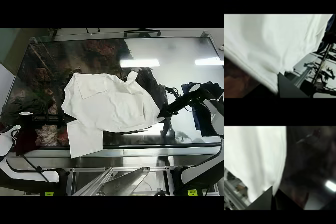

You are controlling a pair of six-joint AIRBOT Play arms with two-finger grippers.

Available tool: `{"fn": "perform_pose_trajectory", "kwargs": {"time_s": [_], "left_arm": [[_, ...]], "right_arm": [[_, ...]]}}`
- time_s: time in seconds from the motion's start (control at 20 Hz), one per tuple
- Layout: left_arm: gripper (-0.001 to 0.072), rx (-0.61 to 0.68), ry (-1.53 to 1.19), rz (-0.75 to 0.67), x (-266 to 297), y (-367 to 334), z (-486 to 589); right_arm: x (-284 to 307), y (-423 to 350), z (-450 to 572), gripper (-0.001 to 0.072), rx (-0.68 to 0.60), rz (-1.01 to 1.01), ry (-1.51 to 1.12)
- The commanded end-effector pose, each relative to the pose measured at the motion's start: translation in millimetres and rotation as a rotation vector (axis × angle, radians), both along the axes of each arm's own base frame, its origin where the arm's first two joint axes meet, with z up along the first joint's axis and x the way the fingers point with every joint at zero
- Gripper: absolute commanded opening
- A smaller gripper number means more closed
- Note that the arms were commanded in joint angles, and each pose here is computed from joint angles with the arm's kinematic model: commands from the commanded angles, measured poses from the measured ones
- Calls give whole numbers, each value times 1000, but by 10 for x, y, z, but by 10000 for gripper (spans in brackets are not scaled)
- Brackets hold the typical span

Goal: Fold the shirts.

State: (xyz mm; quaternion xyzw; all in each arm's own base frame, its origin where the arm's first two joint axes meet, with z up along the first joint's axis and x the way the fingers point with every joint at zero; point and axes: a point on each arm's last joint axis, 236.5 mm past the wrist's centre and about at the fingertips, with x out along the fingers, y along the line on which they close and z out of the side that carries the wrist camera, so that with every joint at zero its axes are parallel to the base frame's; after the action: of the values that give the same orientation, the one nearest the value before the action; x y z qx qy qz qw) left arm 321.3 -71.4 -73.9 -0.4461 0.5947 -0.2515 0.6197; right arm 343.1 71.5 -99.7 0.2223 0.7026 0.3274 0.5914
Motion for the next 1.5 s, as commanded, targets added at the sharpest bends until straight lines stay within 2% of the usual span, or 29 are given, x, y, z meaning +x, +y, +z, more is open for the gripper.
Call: {"fn": "perform_pose_trajectory", "kwargs": {"time_s": [0.0,0.15,0.3,0.4,0.5,0.6,0.75,0.9,1.1,1.2,1.45], "left_arm": [[19,-63,-116,38,169,-72,507],[17,-180,-380,-12,270,-204,1644],[20,-314,-863,-25,153,-296,3453],[23,-408,-1297,-30,-316,-301,4748],[23,-445,-1581,-37,-914,-308,5623],[24,-414,-1751,-42,-1428,-370,6109],[26,-214,-1804,2,-1660,-435,6291],[26,-66,-1779,77,-1538,-354,6237],[27,198,-1442,199,-681,-20,5328],[26,246,-1261,201,-247,95,4707],[27,266,-894,60,713,70,3067]], "right_arm": [[278,296,595,20,181,-81,-114],[556,292,1594,19,244,-128,-364],[606,221,3380,20,362,-225,-818],[328,127,4577,20,376,-310,-1168],[-86,48,5429,20,287,-393,-1459],[-548,37,6045,20,197,-468,-1690],[-1056,110,6477,20,77,-512,-1908],[-1107,140,6378,19,-15,-476,-1912],[-644,-3,5823,19,113,-497,-1617],[-240,-91,5340,19,138,-493,-1462],[763,-62,3552,18,-10,-418,-1075]]}}
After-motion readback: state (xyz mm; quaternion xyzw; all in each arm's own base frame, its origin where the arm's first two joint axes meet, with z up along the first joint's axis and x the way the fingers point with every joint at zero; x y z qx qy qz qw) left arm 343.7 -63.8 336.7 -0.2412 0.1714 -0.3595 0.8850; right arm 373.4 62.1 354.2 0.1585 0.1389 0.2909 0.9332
